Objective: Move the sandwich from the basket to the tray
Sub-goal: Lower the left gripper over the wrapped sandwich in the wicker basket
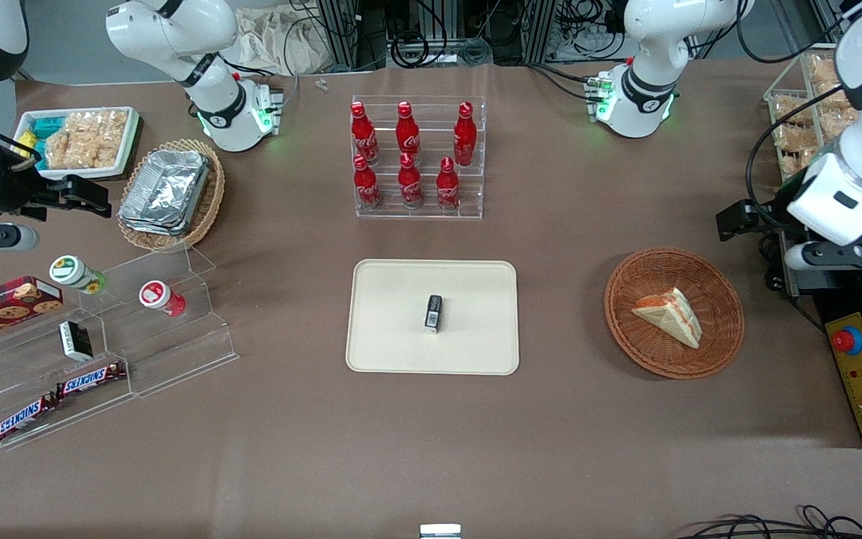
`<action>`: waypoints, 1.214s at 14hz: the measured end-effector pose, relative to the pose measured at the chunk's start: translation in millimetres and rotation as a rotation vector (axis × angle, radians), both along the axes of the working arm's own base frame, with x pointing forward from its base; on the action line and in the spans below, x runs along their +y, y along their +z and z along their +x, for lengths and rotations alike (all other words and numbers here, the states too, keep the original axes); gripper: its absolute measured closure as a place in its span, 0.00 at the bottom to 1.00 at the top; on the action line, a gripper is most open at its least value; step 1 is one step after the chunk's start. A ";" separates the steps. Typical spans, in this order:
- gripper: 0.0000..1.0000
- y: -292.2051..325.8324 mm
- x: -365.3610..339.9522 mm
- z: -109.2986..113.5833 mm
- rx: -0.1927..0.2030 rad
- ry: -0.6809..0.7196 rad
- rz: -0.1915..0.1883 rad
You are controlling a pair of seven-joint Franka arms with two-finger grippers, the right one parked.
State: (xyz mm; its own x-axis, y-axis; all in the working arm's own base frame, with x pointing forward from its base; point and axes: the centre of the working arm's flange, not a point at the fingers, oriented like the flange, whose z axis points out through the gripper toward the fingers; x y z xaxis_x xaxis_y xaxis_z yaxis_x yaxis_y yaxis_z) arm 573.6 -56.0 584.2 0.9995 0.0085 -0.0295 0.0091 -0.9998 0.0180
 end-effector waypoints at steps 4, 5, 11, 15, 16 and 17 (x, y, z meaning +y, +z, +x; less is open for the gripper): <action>0.00 -17.7 1.2 11.2 0.046 0.010 -0.011; 0.00 -23.3 0.3 13.6 0.057 0.053 -0.009; 0.00 -136.7 9.0 44.1 0.074 0.468 -0.011; 0.00 -226.7 13.6 27.3 0.003 0.693 -0.020; 0.00 -245.4 14.1 18.8 -0.006 0.714 -0.001; 0.00 -261.3 16.0 10.9 -0.015 0.750 0.012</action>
State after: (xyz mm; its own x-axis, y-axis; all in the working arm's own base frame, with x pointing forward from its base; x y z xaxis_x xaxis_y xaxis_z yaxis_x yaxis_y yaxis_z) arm 584.5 -40.0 322.9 0.7259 0.6877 -0.0117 0.6878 -0.7258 0.0128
